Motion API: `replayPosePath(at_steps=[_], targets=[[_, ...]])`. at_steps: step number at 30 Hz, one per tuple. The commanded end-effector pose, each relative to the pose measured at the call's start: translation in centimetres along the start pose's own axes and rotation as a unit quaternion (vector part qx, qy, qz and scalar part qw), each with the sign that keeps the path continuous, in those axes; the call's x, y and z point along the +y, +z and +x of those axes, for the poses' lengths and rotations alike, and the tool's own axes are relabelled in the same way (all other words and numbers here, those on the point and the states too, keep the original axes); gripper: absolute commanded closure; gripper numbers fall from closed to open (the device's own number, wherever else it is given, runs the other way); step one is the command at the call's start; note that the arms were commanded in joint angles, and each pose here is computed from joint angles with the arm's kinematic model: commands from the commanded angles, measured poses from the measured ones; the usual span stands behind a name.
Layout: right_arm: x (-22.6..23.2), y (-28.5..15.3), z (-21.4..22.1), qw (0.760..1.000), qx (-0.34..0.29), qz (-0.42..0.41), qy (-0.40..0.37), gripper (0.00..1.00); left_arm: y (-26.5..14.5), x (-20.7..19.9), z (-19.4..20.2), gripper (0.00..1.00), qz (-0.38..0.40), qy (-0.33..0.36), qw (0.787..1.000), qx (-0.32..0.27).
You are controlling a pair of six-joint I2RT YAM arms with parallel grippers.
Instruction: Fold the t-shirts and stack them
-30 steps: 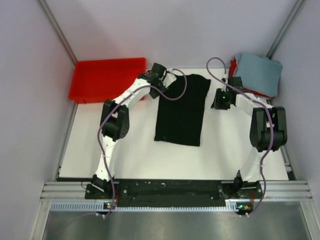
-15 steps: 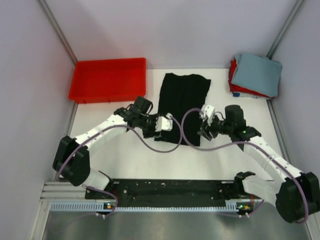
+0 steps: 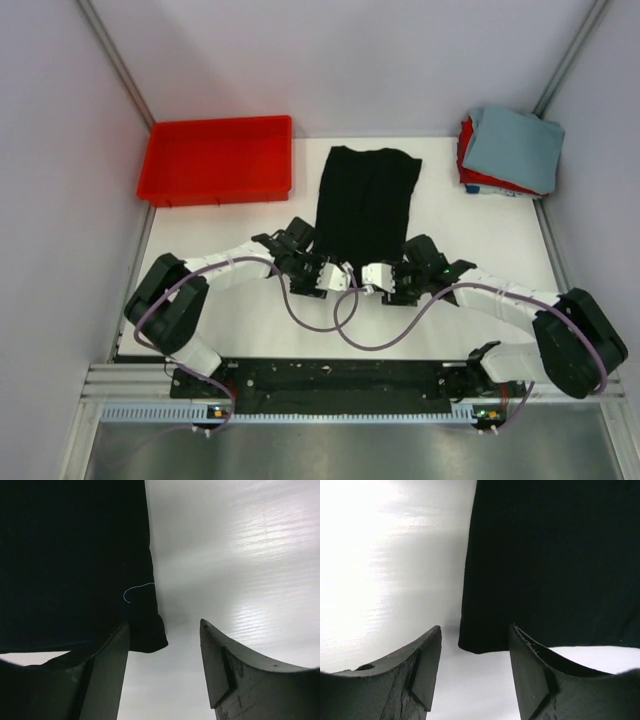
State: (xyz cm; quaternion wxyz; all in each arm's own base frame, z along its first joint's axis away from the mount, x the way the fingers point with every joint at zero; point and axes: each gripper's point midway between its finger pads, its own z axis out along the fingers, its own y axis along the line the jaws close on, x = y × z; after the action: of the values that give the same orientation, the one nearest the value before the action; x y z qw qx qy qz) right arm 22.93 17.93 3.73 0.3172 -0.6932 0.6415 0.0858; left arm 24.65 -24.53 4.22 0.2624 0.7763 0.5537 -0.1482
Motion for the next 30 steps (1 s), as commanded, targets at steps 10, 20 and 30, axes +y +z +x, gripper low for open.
replayPosePath(at_steps=[10, 20, 30], targets=[[0.3, 1.0, 0.5, 0.998, 0.058, -0.016, -0.027, 1.00, -0.1, 2.4, 1.4, 1.00, -0.051, -0.050, 0.995, 0.075], [6.5, -8.3, -4.7, 0.991, 0.026, -0.074, -0.110, 1.00, -9.4, -5.2, -1.2, 1.00, 0.021, -0.089, 0.993, 0.075], [9.8, -15.9, -10.7, 0.988, -0.075, -0.112, -0.076, 1.00, -16.9, -9.2, -6.7, 1.00, 0.064, -0.091, 0.994, -0.003]])
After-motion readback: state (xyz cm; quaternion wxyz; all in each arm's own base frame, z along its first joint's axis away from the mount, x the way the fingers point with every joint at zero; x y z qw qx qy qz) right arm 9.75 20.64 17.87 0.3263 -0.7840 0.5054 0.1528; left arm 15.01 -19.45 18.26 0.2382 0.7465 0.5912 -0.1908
